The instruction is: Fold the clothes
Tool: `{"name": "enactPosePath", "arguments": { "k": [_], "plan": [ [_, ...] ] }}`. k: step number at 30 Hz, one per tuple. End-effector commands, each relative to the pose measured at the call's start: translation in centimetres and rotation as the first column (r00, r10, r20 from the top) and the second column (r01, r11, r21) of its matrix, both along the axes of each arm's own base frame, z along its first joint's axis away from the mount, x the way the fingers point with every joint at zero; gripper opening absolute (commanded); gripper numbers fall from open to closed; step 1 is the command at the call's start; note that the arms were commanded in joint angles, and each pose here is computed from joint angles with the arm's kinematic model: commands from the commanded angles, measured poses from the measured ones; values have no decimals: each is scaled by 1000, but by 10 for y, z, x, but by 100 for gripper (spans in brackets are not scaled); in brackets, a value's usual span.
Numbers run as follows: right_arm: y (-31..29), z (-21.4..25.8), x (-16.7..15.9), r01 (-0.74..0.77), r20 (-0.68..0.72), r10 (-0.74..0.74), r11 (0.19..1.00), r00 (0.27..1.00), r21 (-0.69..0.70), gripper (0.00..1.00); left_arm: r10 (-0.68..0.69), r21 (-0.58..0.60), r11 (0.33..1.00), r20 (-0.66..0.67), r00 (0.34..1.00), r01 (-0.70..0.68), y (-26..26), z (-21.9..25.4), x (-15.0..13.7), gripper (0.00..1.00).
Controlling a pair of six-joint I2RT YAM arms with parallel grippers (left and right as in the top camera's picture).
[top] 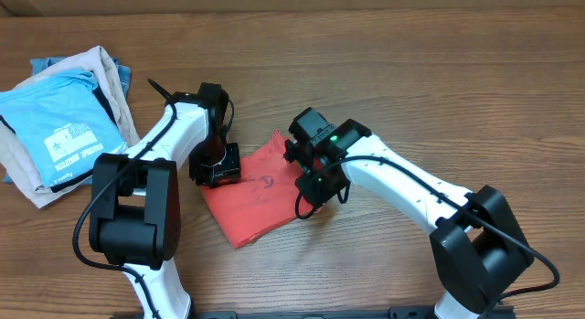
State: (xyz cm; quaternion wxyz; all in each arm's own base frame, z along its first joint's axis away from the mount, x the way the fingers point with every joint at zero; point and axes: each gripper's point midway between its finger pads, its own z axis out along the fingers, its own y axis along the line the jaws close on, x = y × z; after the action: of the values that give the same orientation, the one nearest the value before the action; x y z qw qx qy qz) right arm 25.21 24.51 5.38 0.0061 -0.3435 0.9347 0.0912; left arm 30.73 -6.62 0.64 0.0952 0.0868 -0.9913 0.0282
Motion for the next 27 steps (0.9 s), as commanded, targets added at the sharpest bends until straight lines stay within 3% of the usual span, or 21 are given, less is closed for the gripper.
{"name": "enactPosePath", "arguments": {
  "k": [1, 7, 9, 13, 14, 21, 27],
  "plan": [
    [6, 0, -8, -20, -21, 20, 1000, 1000, 17, 44, 2, 32, 999, 18, 1000, -2, 5, 1, 6, 49],
    [-2, -18, -11, -18, -13, 18, 1000, 1000, -2, 46, 2, 32, 999, 17, 1000, -2, 5, 1, 6, 49],
    [-5, -24, -15, -18, -21, 18, 1000, 1000, -10, 42, 2, 32, 999, 17, 1000, -2, 5, 1, 6, 49],
    [-15, -30, -15, -2, -9, 1, 998, 1000, -60, 6, 2, 32, 999, 17, 1000, -2, 5, 1, 6, 49],
    [-20, -30, -12, 22, 9, -21, 996, 1000, -85, 4, 2, 32, 999, 17, 1000, -2, 5, 1, 6, 49],
    [-51, -30, 9, 99, 123, -72, 968, 990, -229, 4, 2, 32, 999, 16, 1000, -2, 6, 1, 5, 49],
    [-53, -30, 35, 154, 193, -118, 970, 974, -189, 6, 2, 32, 999, 17, 1000, -2, 5, 1, 6, 49]
  ]
}}
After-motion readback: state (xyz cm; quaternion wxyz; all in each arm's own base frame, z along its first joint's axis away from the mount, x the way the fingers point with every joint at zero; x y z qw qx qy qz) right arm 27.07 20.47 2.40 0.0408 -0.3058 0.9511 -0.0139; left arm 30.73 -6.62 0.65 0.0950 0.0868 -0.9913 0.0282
